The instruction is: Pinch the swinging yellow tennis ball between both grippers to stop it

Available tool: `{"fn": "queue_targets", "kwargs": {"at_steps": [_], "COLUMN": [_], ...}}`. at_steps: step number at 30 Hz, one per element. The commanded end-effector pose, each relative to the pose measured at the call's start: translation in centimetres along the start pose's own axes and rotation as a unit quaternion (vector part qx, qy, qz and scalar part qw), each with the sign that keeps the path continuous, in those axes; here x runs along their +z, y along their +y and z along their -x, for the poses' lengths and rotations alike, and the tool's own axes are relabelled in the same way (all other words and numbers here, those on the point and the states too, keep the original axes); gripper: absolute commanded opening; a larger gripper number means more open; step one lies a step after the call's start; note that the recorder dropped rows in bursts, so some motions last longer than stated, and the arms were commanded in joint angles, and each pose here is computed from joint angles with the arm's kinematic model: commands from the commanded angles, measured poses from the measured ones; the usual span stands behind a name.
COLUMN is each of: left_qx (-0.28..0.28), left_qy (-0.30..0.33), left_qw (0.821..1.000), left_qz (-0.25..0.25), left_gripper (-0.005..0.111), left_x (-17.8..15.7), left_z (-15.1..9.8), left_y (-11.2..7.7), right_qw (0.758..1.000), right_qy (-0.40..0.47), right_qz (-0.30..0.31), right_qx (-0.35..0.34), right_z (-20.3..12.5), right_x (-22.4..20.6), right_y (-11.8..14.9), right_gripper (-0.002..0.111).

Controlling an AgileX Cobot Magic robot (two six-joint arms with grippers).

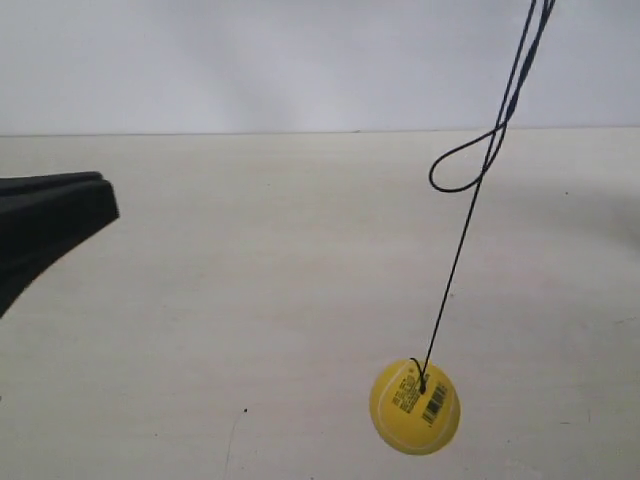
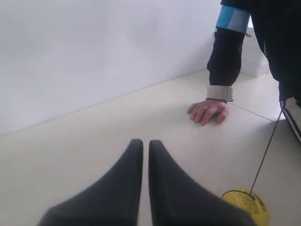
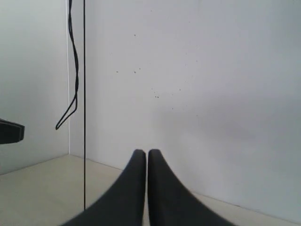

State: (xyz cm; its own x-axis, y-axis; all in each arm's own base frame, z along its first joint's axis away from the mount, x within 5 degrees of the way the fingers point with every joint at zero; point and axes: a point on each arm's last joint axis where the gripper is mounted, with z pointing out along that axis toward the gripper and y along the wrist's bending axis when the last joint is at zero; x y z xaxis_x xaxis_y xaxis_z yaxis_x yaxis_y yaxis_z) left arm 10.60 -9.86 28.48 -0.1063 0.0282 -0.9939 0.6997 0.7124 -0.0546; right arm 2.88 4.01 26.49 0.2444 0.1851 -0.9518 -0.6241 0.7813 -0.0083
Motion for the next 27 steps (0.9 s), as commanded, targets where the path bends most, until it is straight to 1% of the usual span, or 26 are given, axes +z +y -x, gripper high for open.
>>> {"fn": "queue_targets", "kwargs": {"at_steps": [1, 6, 14, 20, 23, 27], "left_qx": [-0.005, -0.004, -0.017, -0.038, -0.051, -0.059], "left_qy": [-0.020, -0.062, -0.124, -0.177, -0.201, -0.201], "left_qw": [0.999, 0.997, 0.990, 0.981, 0.977, 0.976], "left_qz": [0.034, 0.049, 0.066, 0.063, 0.056, 0.054], "left_gripper": [0.005, 0.005, 0.005, 0.005, 0.005, 0.005], "left_x": [-2.7, -5.3, -9.1, -11.7, -12.6, -12.7], "left_z": [0.7, 1.5, 1.9, 2.0, 2.0, 1.9], "left_y": [0.4, 0.4, 0.5, 0.4, 0.3, 0.2], "right_qw": [1.000, 1.000, 1.000, 0.999, 0.999, 0.999], "right_qy": [-0.003, -0.005, -0.006, -0.013, -0.014, -0.014], "right_qz": [-0.002, 0.004, 0.009, 0.033, 0.037, 0.037], "right_qx": [0.000, 0.000, 0.000, 0.000, 0.000, 0.000], "right_z": [0.1, 0.1, 0.1, 0.3, 0.3, 0.3], "right_x": [-0.1, -0.1, -0.1, -0.1, -0.1, -0.1], "right_y": [0.0, 0.1, 0.2, 0.6, 0.7, 0.7], "right_gripper": [0.000, 0.000, 0.000, 0.000, 0.000, 0.000]}}
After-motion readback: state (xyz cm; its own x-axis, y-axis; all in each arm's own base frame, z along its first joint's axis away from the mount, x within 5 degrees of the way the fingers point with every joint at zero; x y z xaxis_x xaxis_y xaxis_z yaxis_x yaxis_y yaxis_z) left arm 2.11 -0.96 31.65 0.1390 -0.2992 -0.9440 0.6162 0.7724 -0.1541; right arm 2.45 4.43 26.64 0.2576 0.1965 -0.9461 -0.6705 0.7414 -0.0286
